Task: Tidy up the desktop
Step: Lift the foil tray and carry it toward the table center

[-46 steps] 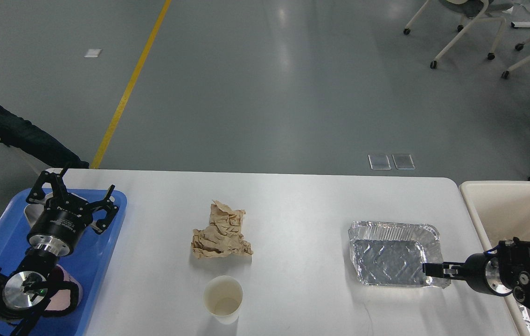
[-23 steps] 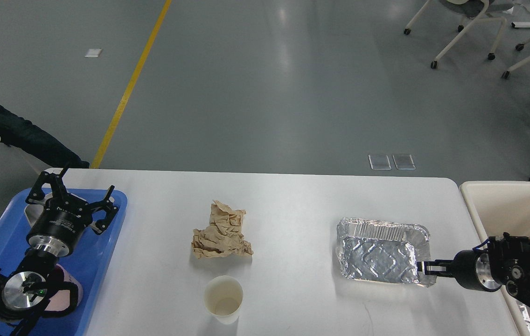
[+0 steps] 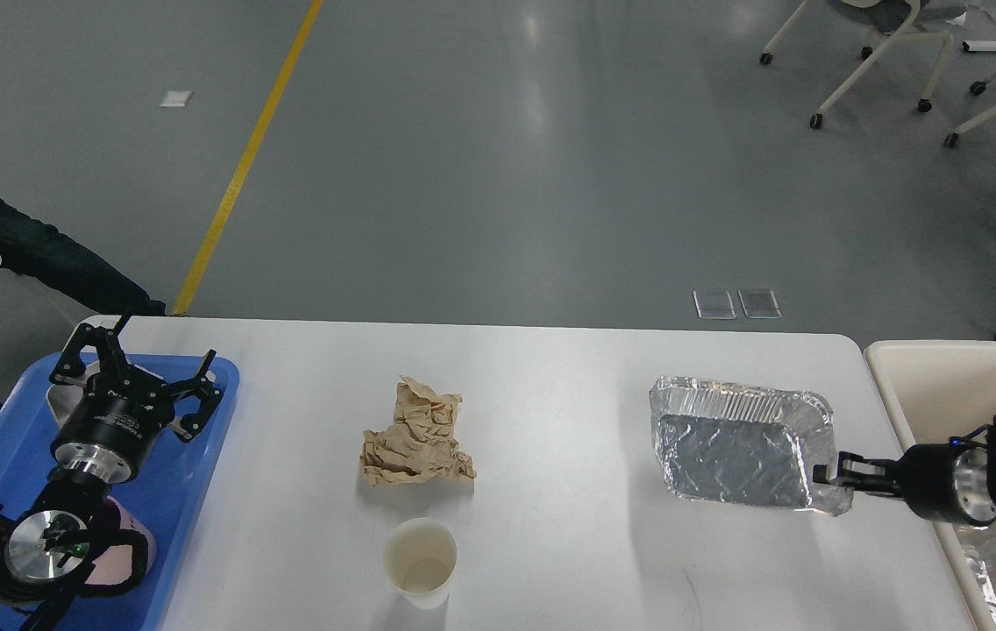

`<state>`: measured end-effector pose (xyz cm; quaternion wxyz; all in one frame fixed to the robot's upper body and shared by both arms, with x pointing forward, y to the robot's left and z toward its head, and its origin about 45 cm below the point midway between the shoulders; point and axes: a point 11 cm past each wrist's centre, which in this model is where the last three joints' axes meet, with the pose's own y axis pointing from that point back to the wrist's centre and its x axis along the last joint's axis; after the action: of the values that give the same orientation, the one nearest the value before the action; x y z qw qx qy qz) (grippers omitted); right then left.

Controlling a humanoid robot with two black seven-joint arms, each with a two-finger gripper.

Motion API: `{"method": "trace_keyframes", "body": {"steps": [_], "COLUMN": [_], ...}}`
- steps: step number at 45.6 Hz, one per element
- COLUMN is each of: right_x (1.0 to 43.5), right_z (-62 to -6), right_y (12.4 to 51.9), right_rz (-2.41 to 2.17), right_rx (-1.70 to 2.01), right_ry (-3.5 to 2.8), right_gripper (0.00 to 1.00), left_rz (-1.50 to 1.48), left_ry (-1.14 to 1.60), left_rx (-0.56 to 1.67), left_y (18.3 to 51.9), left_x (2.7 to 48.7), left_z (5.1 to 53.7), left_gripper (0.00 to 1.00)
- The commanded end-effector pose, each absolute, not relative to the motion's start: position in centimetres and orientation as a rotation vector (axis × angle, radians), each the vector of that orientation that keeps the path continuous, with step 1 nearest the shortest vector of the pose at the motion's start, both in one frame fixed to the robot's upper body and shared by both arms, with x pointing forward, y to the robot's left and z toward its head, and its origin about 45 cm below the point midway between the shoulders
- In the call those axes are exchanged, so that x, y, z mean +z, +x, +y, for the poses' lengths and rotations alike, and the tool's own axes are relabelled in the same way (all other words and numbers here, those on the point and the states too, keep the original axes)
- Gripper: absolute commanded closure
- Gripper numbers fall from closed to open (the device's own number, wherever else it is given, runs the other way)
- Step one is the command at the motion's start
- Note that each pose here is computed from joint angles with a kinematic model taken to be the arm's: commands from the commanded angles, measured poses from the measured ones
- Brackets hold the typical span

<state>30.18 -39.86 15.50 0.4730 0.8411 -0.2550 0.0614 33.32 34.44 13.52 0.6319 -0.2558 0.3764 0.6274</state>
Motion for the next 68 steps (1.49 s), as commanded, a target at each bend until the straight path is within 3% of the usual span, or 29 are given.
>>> {"method": "trace_keyframes", "body": {"steps": [1,9,17,34,44,68], "right_x": [20.9,26.5,27.5,25.6,22.3,18.4], "right_z": [-42.1,-44.5,-44.4,-35.3,-29.7,-24.5], "right_y": [31.2,32.0,32.7,37.6,38.0,39.0], "right_rz": [-0.7,-0.761,-0.768,-0.612,-0.463,-0.394], "right_rx": [0.18,0.198,0.225,0.281,0.298,0.282], "right_ry": [2.055,2.047,2.039,1.986,2.003,2.013], "right_gripper": [1.0,1.0,1.0,1.0,1.0,1.0], "left_rz": [0.861,0.863,0.859,0.865,0.869,0.804], "left_ry": [-0.582,-0.577,-0.566,-0.548,-0.515,-0.462], "left_rx": [1.438,1.444,1.461,1.492,1.502,1.515], "left_y": [33.5,33.5,33.5,33.2,33.0,33.9], "left_x": [13.6,13.6,13.5,13.2,12.7,13.9], "left_z": [34.3,34.4,34.8,35.3,35.1,36.0], "left_gripper": [0.03,0.03,0.03,0.03,0.03,0.03]}}
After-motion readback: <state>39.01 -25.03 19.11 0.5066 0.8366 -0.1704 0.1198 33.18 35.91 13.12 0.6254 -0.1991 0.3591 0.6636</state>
